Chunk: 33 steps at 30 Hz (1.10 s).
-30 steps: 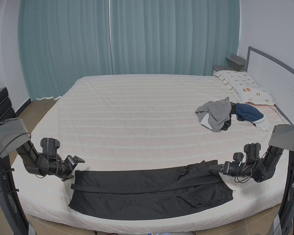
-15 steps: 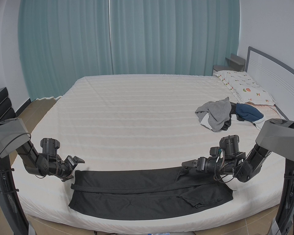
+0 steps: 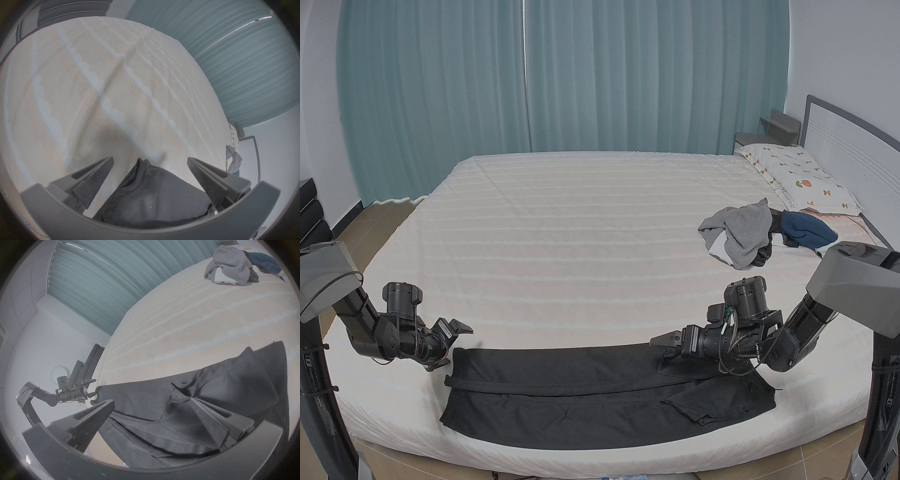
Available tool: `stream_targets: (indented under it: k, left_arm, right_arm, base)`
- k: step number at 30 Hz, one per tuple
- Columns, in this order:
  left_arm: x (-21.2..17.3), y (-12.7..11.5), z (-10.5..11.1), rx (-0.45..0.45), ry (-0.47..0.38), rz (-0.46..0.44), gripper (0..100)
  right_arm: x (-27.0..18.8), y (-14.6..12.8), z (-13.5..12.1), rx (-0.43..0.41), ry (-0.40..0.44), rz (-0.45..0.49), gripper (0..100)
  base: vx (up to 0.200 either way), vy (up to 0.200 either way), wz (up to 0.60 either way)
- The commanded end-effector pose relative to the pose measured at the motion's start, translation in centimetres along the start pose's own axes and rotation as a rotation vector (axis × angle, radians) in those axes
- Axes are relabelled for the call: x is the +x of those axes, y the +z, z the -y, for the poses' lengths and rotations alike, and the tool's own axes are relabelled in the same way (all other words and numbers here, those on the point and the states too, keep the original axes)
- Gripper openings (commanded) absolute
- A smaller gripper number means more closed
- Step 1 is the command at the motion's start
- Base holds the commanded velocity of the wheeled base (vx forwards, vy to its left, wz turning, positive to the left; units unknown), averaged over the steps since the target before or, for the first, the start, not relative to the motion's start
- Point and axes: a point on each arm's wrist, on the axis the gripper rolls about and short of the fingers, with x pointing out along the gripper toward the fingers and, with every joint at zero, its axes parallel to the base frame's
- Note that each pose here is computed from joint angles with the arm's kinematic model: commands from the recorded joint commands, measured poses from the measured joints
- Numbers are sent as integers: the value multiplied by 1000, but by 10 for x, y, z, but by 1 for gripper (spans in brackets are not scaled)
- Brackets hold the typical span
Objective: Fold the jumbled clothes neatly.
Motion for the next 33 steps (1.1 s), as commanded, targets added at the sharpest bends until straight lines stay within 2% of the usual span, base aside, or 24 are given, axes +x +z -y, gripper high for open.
stream_targets:
  k: [1,5,11,17,24,25,30,33]
  left_arm:
    - [0,0,0,1,0,0,100]
    - [0,0,0,3,1,-1,100]
    - [0,0,0,3,2,2,100]
    - [1,0,0,4,3,1,100]
    - [1,0,0,4,3,1,100]
    - [1,0,-1,2,4,0,100]
    - [0,0,0,1,2,2,100]
    - [0,0,0,1,3,1,100]
  right_arm:
    - [17,3,3,0,0,-11,100]
    - [28,7,5,-3,9,1,100]
    - [42,11,9,54,15,14,100]
    - [50,10,12,59,17,16,100]
    - [25,32,-6,116,80,131,100]
    - [10,39,-8,127,84,162,100]
    - [-8,41,8,169,35,184,100]
    - [-16,38,28,210,-15,185,100]
  base:
    - [0,0,0]
    - [0,0,0]
    - [0,0,0]
    - [0,0,0]
    - [0,0,0]
    - [0,0,0]
    - [0,0,0]
    - [0,0,0]
